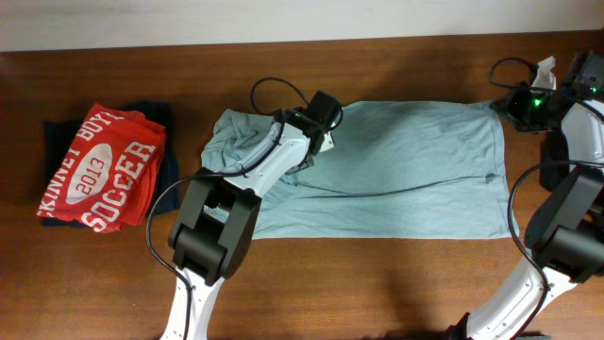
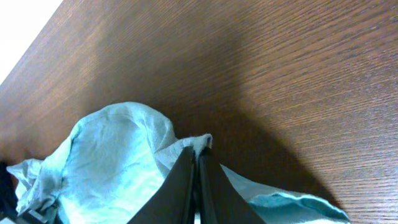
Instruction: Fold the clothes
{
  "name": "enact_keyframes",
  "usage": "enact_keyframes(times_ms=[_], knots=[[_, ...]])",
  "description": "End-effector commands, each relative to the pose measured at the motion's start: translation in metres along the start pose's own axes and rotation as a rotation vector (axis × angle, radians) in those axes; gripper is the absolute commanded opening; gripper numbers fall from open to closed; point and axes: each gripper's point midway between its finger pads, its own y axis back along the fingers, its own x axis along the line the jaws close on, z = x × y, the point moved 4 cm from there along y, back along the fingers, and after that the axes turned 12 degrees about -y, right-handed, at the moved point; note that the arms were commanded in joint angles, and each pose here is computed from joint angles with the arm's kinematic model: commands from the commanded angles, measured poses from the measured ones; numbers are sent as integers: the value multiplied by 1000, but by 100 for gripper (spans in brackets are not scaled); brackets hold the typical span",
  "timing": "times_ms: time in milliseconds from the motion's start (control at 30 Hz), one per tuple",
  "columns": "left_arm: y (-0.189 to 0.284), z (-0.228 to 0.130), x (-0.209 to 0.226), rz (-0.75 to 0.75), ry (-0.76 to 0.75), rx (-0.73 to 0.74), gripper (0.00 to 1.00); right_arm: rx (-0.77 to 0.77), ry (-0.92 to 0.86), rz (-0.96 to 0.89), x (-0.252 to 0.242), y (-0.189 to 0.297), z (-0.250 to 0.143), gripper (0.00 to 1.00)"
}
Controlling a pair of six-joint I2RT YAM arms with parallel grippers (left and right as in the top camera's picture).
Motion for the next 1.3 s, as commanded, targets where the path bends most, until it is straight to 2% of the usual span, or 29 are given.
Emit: enact_keyframes(times_ms=[0, 300, 533, 800, 1000, 1267], knots=[[17, -2, 21, 56, 62, 15, 0, -44, 37, -2, 14, 18, 6, 4], [46, -19, 55, 111, 144, -19, 0, -35, 105, -2, 14, 18, 4, 4], [65, -50, 66, 140, 166, 48, 0, -22, 141, -19, 11, 18, 1, 4], [72, -68, 62, 103, 155, 83, 0, -9, 125, -48, 7, 19, -2, 4], [72, -75, 51, 56, 122, 120, 0, -47, 88, -212, -11, 28, 2, 4], [72, -75, 50, 48, 119, 121, 0, -60, 122, -211, -9, 30, 4, 4]])
